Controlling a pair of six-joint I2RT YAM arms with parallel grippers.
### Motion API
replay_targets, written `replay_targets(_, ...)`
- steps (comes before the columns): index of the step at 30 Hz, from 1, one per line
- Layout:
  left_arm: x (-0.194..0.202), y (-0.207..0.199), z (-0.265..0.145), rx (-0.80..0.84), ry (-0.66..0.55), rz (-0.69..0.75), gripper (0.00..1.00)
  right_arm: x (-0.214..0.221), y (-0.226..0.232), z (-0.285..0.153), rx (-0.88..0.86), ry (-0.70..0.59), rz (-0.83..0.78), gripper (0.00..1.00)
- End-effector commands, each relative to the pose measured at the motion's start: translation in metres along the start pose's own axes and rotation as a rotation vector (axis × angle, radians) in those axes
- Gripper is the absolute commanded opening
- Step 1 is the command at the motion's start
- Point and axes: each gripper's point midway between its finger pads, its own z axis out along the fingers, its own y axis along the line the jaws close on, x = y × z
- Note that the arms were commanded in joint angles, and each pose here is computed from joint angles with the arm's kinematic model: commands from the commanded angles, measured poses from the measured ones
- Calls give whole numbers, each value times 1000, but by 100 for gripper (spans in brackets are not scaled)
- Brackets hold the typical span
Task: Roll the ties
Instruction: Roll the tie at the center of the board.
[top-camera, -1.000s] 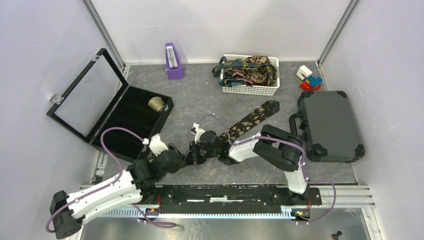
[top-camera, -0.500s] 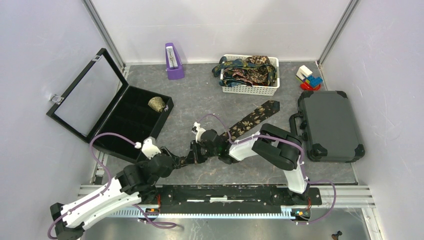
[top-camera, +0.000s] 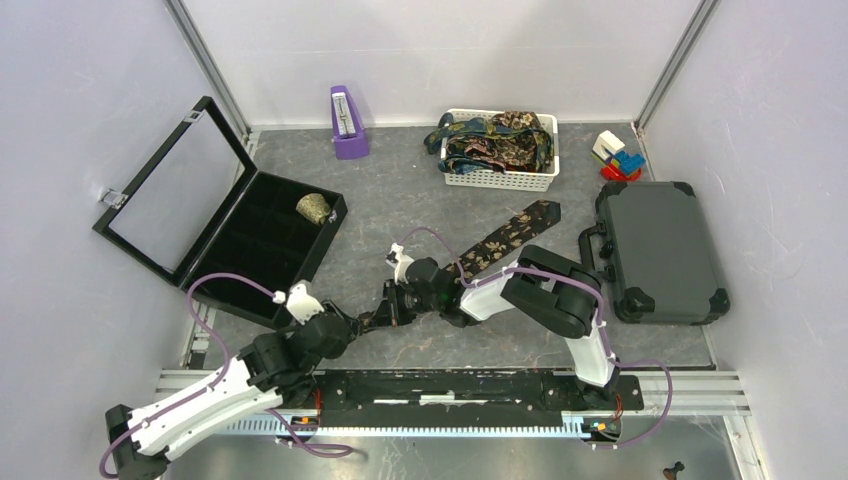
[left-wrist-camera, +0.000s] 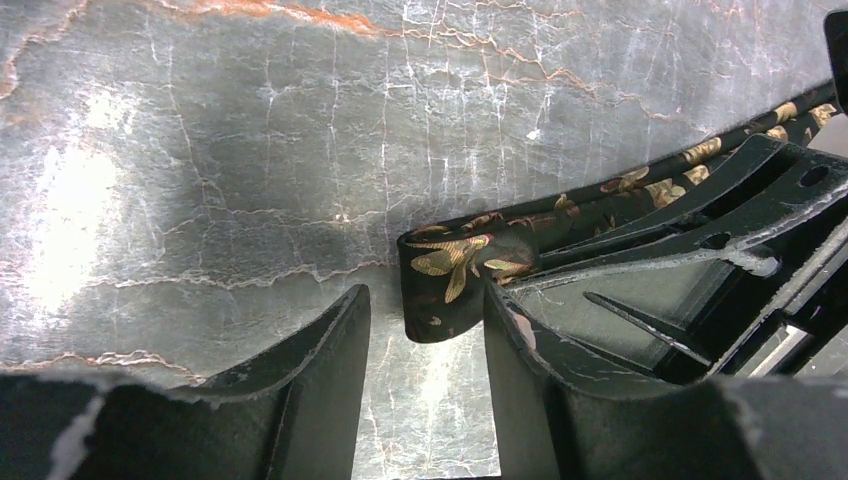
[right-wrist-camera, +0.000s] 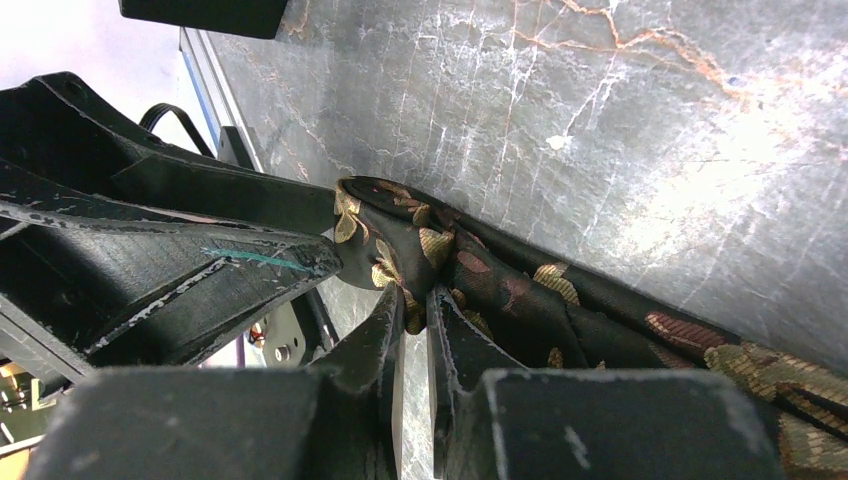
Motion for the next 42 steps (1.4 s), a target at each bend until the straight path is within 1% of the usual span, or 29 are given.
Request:
replay_targets(1,-4,-12,3,11,-20,-81,52,14,-28,-1,67,30,20,10)
replay_targets(9,5,-15,9,-76,18,-68,53,9,-37,-11,69,16,43,9)
replay_targets(12,13,-27,16,-24,44,-75,53,8,-42,-17,71,17,48,9)
replay_targets(15,13,-37,18,28,39,-97,53,9,-46,-21,76,21,49,9)
replay_targets(21,1,-38,14,23,-7,-86,53,7,-57,-30,89,20,61,9)
replay_targets(26,0,-36,15,31,-21,-105,53,6,-61,-34,93,18,67,8)
replay_targets(32,3,-48,21,135,-32,-134,53,6,-63,-35,95,22,66,8)
replay_targets(37,6,-37,26,100,-35,-155,49,7,-63,-35,94,22,69,8)
replay_targets(42,11,-34,31,120,-36,-193,44,9,-65,-35,97,27,72,8)
